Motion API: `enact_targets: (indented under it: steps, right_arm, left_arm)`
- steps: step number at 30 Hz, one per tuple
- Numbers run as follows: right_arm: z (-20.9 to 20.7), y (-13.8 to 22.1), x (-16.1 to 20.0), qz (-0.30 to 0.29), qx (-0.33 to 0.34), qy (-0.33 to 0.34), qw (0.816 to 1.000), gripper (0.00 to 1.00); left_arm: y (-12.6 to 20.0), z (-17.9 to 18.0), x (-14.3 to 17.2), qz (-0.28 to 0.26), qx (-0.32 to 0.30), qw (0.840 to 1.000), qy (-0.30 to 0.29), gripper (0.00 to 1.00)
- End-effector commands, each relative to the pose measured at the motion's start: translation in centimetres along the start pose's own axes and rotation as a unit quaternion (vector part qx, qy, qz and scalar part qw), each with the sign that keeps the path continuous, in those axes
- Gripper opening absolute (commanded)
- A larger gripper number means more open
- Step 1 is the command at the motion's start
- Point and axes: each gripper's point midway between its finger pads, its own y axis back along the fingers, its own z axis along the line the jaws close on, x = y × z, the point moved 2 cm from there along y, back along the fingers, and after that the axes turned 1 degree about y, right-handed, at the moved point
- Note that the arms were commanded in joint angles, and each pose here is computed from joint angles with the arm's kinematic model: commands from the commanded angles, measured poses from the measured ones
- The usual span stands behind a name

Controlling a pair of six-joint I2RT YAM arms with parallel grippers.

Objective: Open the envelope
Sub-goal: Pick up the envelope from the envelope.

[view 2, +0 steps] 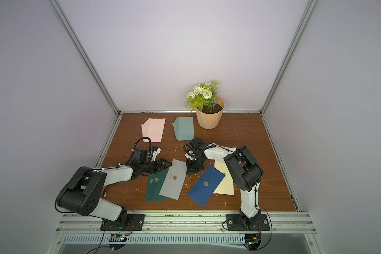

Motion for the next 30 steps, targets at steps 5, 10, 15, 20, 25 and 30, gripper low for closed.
enact_targets:
  steps: [5, 10, 15, 20, 25, 30]
  right_arm:
    - [0.2, -1.3, -0.5, 0.015, -0.016, -0.005, 1.000, 0.12]
    - [0.2, -1.9, -0.9, 0.020, -0.017, -0.005, 1.000, 0.12]
    - [0.1, -2.2, -1.2, 0.025, -0.018, -0.003, 1.000, 0.12]
    - [0.1, -2.5, -1.4, 0.028, -0.018, 0.001, 0.999, 0.12]
    - [0.1, -2.6, -1.6, 0.030, -0.018, 0.003, 0.999, 0.12]
    - [0.1, -2.7, -1.7, 0.030, -0.018, 0.005, 0.999, 0.12]
  left_arm:
    - [-0.8, 0.5, 0.4, 0.026, 0.007, 1.000, 0.004, 0.62]
    - [-1.4, 0.7, 1.0, 0.043, -0.001, 0.999, 0.001, 0.62]
    - [-1.7, 0.0, 1.1, 0.047, 0.021, 0.999, -0.002, 0.48]
    - [-1.5, -2.3, 0.7, 0.040, 0.083, 0.996, -0.013, 0.26]
    - [-1.1, -3.8, 0.5, 0.033, 0.127, 0.991, -0.017, 0.26]
    - [-1.1, -4.1, 0.6, 0.036, 0.145, 0.989, -0.011, 0.22]
